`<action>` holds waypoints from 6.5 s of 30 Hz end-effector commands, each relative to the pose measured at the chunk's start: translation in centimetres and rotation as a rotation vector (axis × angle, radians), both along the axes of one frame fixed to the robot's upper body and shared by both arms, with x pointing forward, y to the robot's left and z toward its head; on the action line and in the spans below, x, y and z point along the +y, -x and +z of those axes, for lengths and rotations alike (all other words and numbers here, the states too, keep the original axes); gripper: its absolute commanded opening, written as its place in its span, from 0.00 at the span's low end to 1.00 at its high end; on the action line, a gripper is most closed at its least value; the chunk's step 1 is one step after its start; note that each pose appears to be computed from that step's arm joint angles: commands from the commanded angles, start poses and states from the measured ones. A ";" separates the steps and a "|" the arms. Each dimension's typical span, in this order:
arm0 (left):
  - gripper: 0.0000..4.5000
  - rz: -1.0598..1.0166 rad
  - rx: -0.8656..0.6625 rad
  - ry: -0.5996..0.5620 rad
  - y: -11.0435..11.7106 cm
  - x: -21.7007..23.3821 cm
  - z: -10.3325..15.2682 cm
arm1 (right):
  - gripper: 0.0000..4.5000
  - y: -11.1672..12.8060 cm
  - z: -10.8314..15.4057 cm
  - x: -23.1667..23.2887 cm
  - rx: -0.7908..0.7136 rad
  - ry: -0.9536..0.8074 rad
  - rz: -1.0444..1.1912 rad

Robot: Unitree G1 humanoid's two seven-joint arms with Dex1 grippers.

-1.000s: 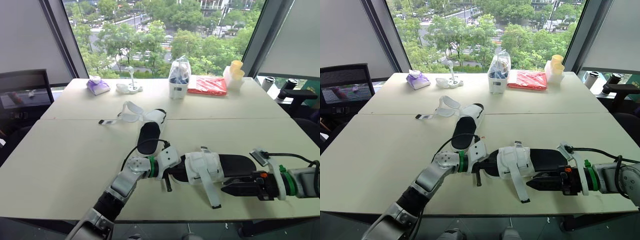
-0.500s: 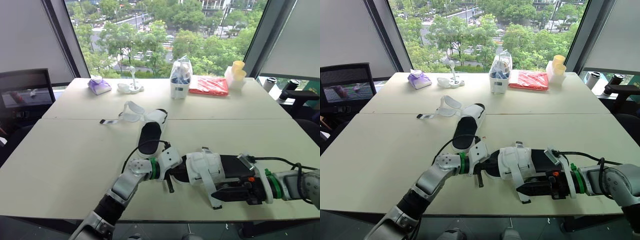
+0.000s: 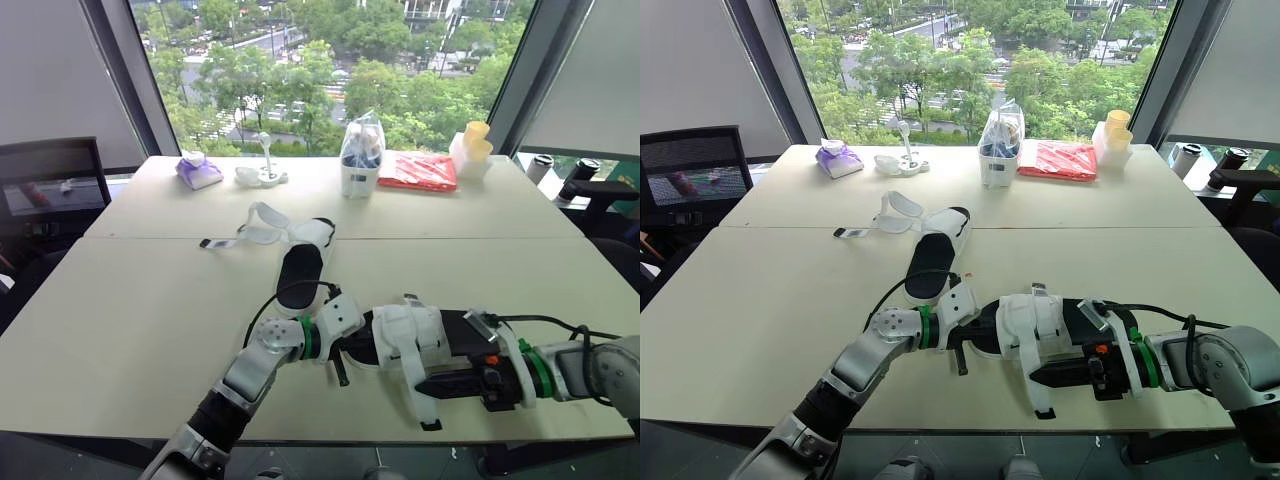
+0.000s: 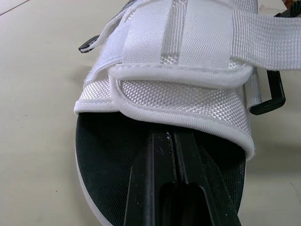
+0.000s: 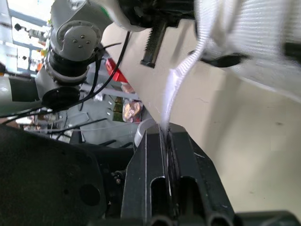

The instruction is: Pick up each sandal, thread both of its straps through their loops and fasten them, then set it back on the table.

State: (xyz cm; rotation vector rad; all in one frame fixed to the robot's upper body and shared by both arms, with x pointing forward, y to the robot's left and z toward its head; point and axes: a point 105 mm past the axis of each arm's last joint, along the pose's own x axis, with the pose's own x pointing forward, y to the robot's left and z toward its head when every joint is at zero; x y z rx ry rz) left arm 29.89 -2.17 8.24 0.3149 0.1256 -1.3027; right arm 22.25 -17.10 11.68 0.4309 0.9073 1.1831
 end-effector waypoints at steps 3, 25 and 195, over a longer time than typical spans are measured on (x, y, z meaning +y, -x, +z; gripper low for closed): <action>0.00 -0.013 0.081 -0.077 0.9 0.0 -2.8 | 0.03 -2.9 5.8 2.0 -0.140 -0.189 0.000; 0.00 0.007 0.081 -0.090 0.9 0.4 -3.0 | 0.03 -7.7 5.5 0.7 -0.141 -0.115 -0.033; 0.00 0.120 -0.026 -0.102 -2.4 1.6 -2.9 | 0.65 -0.5 3.6 -2.6 -0.335 0.192 0.032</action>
